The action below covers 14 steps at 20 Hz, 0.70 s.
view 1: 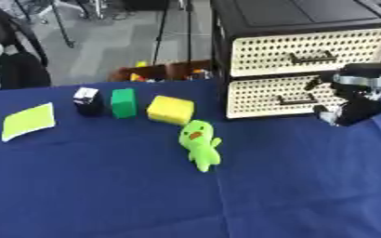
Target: Pick up objects from table and place into drawer.
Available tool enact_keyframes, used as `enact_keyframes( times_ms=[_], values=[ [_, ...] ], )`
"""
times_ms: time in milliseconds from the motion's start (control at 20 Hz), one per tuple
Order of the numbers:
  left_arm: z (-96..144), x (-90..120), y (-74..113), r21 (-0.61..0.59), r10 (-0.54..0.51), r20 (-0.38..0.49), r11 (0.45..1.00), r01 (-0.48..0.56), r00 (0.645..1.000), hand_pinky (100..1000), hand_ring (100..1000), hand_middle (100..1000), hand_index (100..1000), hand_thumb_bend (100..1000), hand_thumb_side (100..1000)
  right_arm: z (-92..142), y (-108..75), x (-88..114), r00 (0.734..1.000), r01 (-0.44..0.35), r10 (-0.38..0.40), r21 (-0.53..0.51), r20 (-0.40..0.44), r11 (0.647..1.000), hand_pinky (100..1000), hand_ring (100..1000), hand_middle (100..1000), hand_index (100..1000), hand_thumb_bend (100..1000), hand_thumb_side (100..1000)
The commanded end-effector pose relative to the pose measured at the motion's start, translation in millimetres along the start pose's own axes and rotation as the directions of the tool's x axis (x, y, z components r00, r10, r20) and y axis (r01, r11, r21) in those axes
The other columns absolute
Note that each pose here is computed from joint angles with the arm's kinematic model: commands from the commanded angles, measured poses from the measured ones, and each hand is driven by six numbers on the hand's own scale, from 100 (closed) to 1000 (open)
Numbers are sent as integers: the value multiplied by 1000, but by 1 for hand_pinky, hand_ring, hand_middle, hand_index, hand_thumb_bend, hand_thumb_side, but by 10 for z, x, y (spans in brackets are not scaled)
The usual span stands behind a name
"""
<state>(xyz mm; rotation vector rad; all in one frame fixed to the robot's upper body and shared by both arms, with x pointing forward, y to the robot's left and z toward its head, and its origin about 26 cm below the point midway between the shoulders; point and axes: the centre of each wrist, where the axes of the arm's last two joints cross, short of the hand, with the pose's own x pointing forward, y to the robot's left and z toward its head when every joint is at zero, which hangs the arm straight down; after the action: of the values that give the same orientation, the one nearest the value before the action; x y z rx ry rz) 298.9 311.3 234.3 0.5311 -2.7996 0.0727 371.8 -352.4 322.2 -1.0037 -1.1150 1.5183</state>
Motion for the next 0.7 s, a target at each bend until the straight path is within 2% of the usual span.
enact_keyframes(
  times_ms=[50,450,700],
  values=[
    [-89,54,19,-5,0,34,1000,0,999,559,667,688,838,192,902,9,-89,-76,1000,-8,8,-24,-27,1000,100,216,100,936,100,416],
    [-76,51,15,-1,2,28,1000,-2,1000,557,662,687,837,185,905,-123,-65,-192,998,28,-30,-30,-58,999,100,214,100,951,100,401],
    [-78,52,7,-2,6,28,1000,-6,1000,557,661,684,836,182,907,-165,-71,-228,997,40,-42,-27,-60,999,100,197,100,947,100,356]
  ],
)
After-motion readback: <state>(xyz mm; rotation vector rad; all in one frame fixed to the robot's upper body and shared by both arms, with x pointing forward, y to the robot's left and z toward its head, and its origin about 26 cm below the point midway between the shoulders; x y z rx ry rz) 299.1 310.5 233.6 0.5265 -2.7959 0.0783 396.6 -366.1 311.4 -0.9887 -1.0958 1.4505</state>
